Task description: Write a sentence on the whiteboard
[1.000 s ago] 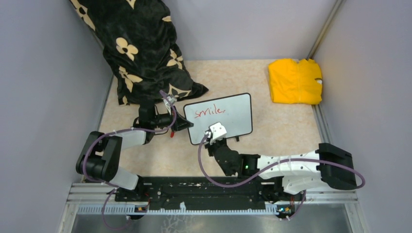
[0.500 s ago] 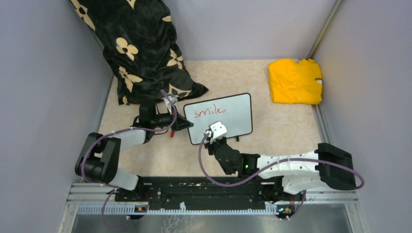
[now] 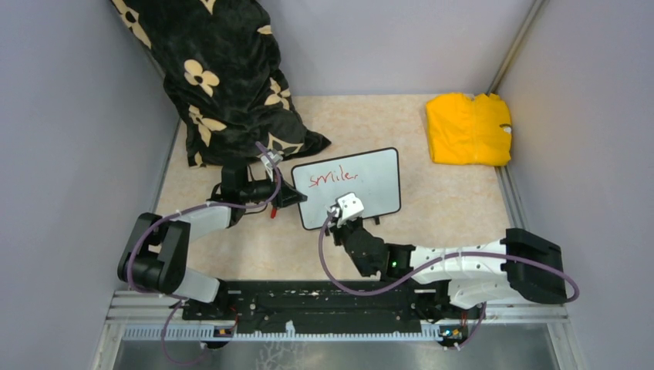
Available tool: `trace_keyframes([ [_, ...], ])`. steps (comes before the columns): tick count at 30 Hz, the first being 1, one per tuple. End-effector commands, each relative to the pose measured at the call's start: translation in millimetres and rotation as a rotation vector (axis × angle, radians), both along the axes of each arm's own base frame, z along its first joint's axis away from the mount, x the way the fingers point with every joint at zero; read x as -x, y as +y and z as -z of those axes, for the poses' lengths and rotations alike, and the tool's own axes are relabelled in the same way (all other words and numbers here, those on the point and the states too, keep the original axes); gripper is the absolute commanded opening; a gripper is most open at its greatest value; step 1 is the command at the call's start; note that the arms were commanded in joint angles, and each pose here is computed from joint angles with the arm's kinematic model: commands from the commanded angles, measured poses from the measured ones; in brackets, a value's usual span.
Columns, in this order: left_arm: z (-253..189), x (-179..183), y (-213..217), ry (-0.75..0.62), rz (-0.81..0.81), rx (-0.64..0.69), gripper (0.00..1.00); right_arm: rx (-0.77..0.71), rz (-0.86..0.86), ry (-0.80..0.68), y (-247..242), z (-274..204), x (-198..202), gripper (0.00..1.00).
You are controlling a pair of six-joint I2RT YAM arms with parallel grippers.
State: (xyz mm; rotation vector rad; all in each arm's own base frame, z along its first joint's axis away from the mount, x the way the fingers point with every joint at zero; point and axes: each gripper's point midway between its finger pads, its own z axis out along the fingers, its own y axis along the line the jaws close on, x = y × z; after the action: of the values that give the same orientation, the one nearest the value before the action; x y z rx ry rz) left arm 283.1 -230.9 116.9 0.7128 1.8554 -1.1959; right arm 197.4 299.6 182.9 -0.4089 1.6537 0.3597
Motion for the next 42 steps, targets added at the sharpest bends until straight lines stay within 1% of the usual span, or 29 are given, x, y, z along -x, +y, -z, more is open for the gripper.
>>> trace_keyframes([
  [1,42,-9,15,0.032,-0.077,-0.142,0.00,-0.076,0.018,0.012,8,-10,-15,0.00],
  [6,42,-10,15,0.031,-0.084,-0.144,0.00,-0.100,0.005,0.000,17,-16,-18,0.00],
  [20,44,-11,15,0.039,-0.087,-0.148,0.00,-0.064,-0.007,-0.001,35,-8,-26,0.00],
  [42,44,-11,15,0.038,-0.085,-0.148,0.00,-0.024,0.030,0.014,32,4,-36,0.00],
])
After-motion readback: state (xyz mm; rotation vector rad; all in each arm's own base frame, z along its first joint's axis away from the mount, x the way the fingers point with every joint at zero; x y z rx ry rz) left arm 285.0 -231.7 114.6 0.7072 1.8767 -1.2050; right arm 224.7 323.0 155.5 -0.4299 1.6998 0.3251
